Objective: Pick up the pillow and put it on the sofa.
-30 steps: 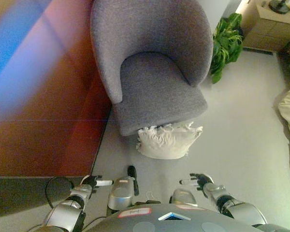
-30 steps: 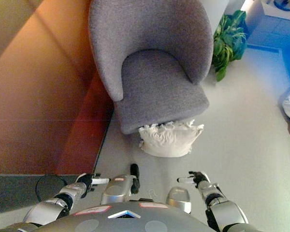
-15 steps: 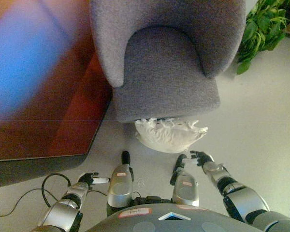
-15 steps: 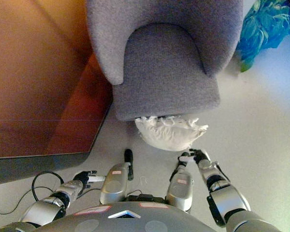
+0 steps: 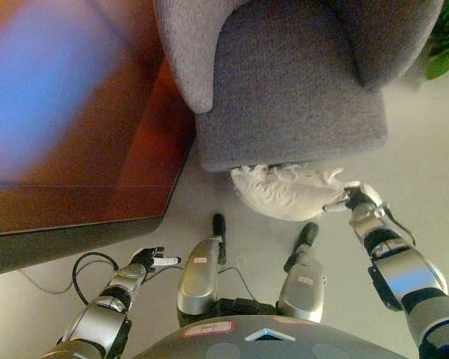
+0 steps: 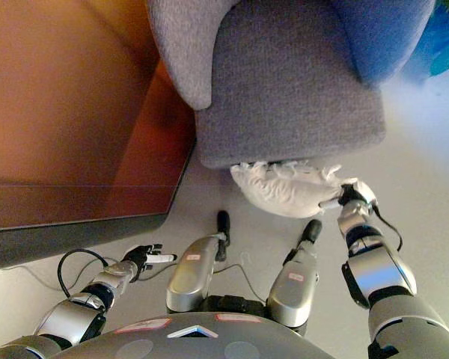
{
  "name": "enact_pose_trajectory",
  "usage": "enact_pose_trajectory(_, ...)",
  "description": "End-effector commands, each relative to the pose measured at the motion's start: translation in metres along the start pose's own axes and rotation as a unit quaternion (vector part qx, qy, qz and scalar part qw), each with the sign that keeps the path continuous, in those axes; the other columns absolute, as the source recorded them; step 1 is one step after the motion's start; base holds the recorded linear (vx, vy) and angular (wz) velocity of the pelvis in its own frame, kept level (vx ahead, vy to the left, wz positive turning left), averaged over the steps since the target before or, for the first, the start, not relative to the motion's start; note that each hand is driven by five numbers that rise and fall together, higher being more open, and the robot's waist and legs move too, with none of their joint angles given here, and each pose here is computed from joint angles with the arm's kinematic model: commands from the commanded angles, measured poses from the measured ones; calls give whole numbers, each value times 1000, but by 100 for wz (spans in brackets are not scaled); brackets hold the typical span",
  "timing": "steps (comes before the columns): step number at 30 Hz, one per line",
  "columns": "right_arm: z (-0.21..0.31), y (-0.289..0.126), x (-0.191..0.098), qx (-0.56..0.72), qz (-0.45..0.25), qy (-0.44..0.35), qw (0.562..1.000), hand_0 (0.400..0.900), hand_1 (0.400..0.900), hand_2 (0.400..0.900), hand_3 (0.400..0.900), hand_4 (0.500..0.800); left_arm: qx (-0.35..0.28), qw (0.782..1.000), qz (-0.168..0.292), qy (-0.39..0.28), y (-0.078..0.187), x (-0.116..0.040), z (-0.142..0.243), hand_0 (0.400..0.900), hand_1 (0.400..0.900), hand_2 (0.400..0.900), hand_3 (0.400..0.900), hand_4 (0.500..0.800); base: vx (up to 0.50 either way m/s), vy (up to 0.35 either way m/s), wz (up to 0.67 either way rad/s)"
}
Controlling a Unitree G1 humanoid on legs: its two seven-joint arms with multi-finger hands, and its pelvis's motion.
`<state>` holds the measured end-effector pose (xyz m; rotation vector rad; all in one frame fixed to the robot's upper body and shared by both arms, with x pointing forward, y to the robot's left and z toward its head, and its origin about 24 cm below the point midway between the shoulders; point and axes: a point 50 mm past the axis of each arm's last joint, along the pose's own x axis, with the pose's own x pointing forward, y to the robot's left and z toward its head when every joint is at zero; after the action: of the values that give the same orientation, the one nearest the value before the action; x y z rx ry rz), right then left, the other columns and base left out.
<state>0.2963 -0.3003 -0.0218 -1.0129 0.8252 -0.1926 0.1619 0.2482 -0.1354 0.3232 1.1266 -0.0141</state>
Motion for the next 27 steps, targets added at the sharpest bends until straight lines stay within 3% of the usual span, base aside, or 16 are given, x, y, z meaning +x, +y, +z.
enact_pose_trajectory(1, 14, -72, 4, -60, -79, 0, 995, 900, 900, 900, 900, 800, -8, 1000, 16, 16, 15, -3, -16, 900, 900, 900, 900, 800, -52, 104, -3)
enact_pose_trajectory(9, 40, -132, -5, -127, -120, -1, 985, 900, 900, 900, 900, 800, -56, 998, -12, -21, -2, -2, -6, 900, 900, 900, 900, 800, -60, 147, -1)
enact_pose_trajectory(17, 54, -179, -18, -321, -183, 23, 929, 900, 900, 900, 900, 800, -91, 994, -39, -35, -15, -3, -6, 900, 900, 900, 900, 800, -50, 82, -2)
enact_pose_trajectory(27, 65, -192, -24, -295, -180, -1, 939, 900, 900, 900, 900, 800, -123, 988, -67, -66, -29, -5, 4, 900, 900, 900, 900, 800, -32, 61, 1)
